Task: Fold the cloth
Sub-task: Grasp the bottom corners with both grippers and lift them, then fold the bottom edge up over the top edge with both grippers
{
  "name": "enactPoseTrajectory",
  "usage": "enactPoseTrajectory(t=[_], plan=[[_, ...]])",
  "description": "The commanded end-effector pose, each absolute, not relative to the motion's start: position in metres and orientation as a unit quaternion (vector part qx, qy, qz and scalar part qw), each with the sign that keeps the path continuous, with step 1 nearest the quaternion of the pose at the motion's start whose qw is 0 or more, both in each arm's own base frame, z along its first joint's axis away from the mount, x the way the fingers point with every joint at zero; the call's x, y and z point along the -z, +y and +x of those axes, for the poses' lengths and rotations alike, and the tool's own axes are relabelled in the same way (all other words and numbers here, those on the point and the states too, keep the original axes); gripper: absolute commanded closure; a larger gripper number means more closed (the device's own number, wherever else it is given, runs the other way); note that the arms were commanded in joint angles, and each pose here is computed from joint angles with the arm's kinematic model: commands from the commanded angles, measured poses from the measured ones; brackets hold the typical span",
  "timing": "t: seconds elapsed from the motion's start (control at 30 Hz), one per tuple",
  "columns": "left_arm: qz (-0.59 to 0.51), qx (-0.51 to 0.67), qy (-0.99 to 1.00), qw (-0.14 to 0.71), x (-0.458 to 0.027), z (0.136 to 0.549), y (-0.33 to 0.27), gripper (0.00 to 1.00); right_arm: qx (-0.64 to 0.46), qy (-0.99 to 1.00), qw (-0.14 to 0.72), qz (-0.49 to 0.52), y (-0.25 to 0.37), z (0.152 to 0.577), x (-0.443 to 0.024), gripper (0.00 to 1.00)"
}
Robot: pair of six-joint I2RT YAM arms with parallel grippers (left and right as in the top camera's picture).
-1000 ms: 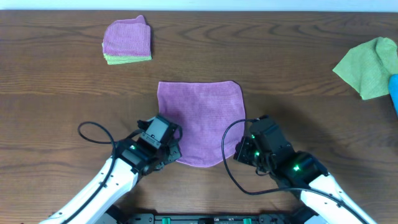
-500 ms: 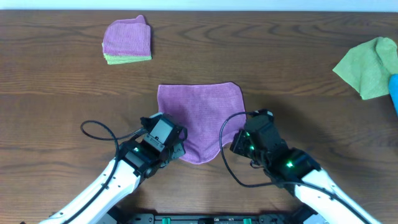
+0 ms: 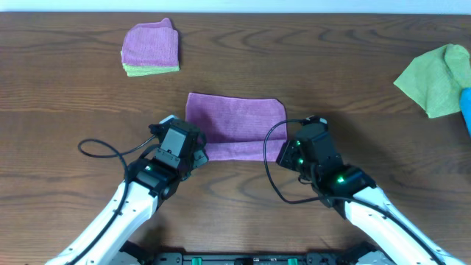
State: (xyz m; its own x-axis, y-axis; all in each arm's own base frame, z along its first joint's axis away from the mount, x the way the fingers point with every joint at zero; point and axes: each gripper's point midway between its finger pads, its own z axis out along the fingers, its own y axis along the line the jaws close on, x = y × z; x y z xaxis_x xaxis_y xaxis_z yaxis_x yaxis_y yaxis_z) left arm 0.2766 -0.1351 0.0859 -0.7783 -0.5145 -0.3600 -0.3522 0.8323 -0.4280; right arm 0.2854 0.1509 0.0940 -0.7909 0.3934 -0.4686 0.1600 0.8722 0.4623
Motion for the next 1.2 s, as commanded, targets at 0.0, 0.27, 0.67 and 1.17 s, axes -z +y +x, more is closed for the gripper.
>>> enactPoseTrajectory(t=[0.0, 0.27, 0.67, 1.17], plan=[[-0.225, 0.173, 0.928, 0.243, -0.083, 0.288, -0.140, 0.94, -0.201, 0.920, 0.310, 0.129, 0.150, 0.295, -0.103, 0.98], [-0.214, 0.216, 0.922, 0.240, -0.069, 0.310, -0.166, 0.94, -0.207, 0.915, 0.321, 0.127, 0.154, 0.303, -0.103, 0.98], [-0.217, 0.176, 0.919, 0.280, -0.083, 0.331, -0.142, 0.94, -0.186, 0.912, 0.343, 0.130, 0.145, 0.327, -0.092, 0.98], [-0.232, 0.161, 0.903, 0.324, -0.096, 0.354, -0.123, 0.94, -0.198, 0.892, 0.383, 0.139, 0.134, 0.353, -0.103, 0.99]])
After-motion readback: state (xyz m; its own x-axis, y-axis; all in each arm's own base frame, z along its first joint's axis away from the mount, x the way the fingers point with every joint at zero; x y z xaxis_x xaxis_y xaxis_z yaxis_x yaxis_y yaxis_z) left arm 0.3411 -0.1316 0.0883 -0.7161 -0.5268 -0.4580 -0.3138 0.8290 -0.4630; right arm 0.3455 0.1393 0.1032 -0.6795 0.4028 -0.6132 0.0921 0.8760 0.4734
